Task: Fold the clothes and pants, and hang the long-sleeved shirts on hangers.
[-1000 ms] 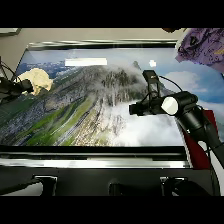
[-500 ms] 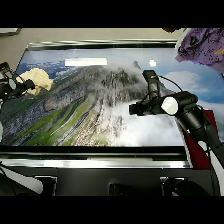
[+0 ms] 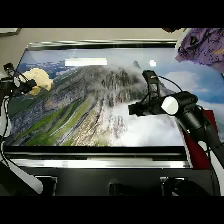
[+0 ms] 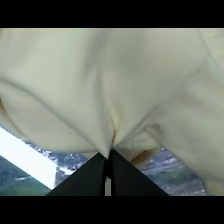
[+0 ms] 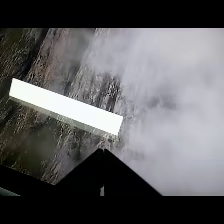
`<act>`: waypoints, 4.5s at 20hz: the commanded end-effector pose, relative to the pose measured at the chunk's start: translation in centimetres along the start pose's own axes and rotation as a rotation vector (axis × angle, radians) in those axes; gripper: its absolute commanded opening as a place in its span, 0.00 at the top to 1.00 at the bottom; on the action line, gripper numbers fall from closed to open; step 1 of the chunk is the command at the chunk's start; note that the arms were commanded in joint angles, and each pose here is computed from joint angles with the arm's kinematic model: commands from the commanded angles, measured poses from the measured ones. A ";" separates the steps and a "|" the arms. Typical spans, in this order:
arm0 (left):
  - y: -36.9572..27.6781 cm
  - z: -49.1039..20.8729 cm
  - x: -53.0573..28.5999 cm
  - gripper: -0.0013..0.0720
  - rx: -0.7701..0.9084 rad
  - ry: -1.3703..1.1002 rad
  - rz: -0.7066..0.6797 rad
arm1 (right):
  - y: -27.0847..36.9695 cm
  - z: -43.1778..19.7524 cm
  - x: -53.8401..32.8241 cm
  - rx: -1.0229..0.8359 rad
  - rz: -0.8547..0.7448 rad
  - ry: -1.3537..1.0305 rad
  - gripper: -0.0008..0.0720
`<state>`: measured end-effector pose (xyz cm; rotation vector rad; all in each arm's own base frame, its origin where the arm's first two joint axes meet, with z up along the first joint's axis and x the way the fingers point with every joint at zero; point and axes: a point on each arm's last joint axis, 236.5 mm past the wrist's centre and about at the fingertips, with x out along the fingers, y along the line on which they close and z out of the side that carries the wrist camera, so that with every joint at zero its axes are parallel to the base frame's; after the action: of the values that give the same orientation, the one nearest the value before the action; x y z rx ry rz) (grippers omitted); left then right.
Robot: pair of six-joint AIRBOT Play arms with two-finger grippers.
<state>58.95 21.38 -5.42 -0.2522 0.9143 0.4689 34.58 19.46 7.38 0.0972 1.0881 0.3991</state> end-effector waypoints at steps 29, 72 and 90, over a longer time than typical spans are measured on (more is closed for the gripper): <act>-32.1 -25.3 -35.1 0.02 0.516 0.485 -0.617 | -13.0 -4.6 -16.6 0.152 -0.564 -0.136 0.37; -24.6 -22.8 -18.5 0.02 0.039 0.610 -0.732 | -9.8 -16.1 7.2 0.661 0.320 0.377 0.95; -31.5 -29.7 -17.9 0.96 0.064 0.760 -0.859 | -9.1 -13.4 4.3 0.631 0.309 0.262 0.96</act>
<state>44.22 -22.12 -9.25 -0.7298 1.4408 -0.4468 26.46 11.15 -6.06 0.8070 1.4774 0.3404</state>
